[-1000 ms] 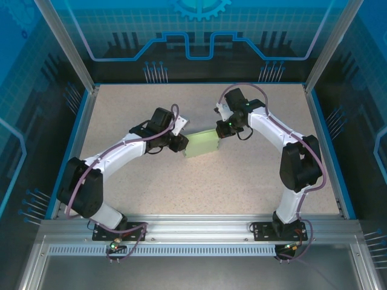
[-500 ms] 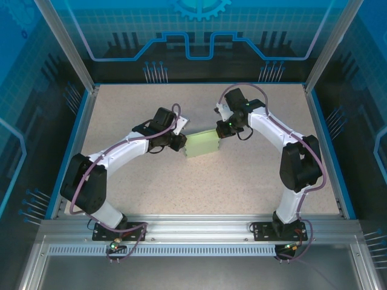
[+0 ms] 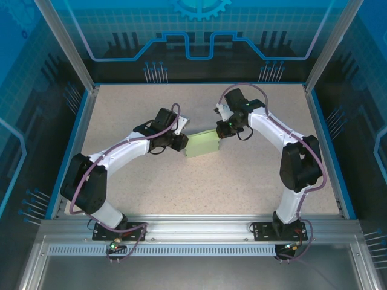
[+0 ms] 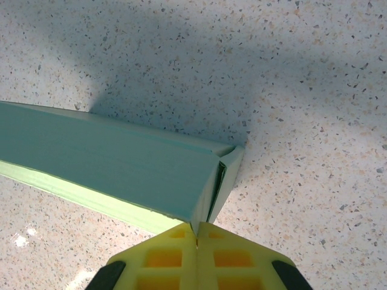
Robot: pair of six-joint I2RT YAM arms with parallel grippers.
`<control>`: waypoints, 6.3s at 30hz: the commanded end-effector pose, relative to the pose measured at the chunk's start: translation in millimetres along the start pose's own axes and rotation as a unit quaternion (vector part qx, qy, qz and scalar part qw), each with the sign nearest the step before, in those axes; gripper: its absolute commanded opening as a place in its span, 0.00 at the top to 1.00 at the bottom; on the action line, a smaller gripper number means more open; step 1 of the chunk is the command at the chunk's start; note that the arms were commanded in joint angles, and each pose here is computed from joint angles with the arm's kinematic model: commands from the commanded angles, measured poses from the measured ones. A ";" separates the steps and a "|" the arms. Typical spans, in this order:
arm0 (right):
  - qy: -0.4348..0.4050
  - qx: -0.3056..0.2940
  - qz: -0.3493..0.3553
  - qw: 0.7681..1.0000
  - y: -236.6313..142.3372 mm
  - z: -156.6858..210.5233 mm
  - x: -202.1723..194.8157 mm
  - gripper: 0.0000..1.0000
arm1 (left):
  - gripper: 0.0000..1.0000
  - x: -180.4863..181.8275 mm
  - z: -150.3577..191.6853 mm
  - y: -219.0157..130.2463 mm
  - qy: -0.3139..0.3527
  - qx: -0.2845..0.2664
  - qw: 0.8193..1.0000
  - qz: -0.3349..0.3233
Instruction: Fold the paper box
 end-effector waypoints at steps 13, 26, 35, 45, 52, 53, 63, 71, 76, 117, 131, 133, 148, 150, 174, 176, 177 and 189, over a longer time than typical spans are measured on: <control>-0.001 0.015 -0.008 1.000 -2.0 8.9 10.1 1.00 | 0.72 -6.8 -10.6 -20.0 0.005 -0.018 1.000 -0.003; 0.002 0.013 -0.009 1.000 -1.8 9.6 10.7 1.00 | 0.91 -6.2 -7.2 -16.3 -0.008 -0.009 1.000 -0.003; 0.006 0.012 -0.013 1.000 2.4 11.9 13.3 1.00 | 1.00 -21.0 -11.6 -15.1 -0.089 -0.029 0.995 0.029; 0.006 0.011 -0.014 1.000 4.6 13.0 14.3 1.00 | 1.00 -34.1 -16.2 -12.4 -0.175 -0.040 0.982 0.064; 0.005 0.012 -0.012 1.000 4.0 15.7 14.3 1.00 | 1.00 -35.8 -19.2 -13.3 -0.213 -0.047 0.973 0.073; 0.006 0.013 -0.011 1.000 4.4 16.2 14.0 1.00 | 1.00 -35.8 -19.1 -13.2 -0.217 -0.048 0.972 0.074; 0.005 0.011 -0.009 1.000 4.7 17.0 12.9 1.00 | 1.00 -35.2 -18.0 -12.5 -0.247 -0.051 0.964 0.079; 0.006 0.012 -0.011 1.000 6.3 17.7 13.1 1.00 | 1.00 -37.1 -17.5 -10.8 -0.259 -0.052 0.960 0.088; 0.007 0.011 -0.007 1.000 4.8 18.0 11.3 1.00 | 1.00 -27.8 -8.0 -6.5 -0.249 -0.049 0.965 0.064; 0.008 -0.016 0.025 1.000 3.9 28.4 9.4 1.00 | 0.40 -32.0 1.6 -25.0 -0.084 -0.072 0.994 0.022; 0.004 -0.019 0.024 1.000 1.1 26.0 10.1 1.00 | 0.31 -2.8 -37.7 -31.4 -0.224 -0.105 0.967 0.065; 0.003 -0.020 0.025 0.999 0.6 25.6 10.1 1.00 | 0.31 1.8 -38.8 -24.3 -0.240 -0.100 0.964 0.061; 0.004 -0.020 0.024 0.999 2.0 28.4 10.6 1.00 | 0.35 16.0 6.1 12.3 -0.273 -0.038 0.960 0.047; 0.005 -0.022 0.027 0.999 0.5 28.1 9.2 1.00 | 0.36 17.6 13.9 15.7 -0.279 -0.032 0.959 0.048; 0.008 -0.021 0.027 0.999 -1.9 31.4 10.9 0.89 | 0.36 18.5 56.9 36.5 -0.204 -0.014 0.979 -0.021; 0.007 -0.022 0.027 0.999 -3.4 31.7 11.3 0.85 | 0.36 17.9 57.5 37.2 -0.189 -0.019 0.981 -0.031; 0.006 -0.024 0.026 0.999 -5.0 30.9 12.0 0.84 | 0.36 17.6 57.4 37.4 -0.178 -0.023 0.983 -0.037; -0.015 -0.045 0.042 0.998 -42.7 22.5 13.7 0.65 | 0.36 7.7 60.4 42.2 -0.107 -0.035 0.992 -0.061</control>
Point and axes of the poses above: each hand's point on the last joint's axis, 136 mm out from that joint toward the fingers, its own y axis out along the fingers, its own x axis along the line the jaws close on, z = x × y, the point moved 2 cm from there along -y, back along the fingers, and after that the axes turned 12 degrees about -y, right-handed, at the moved point
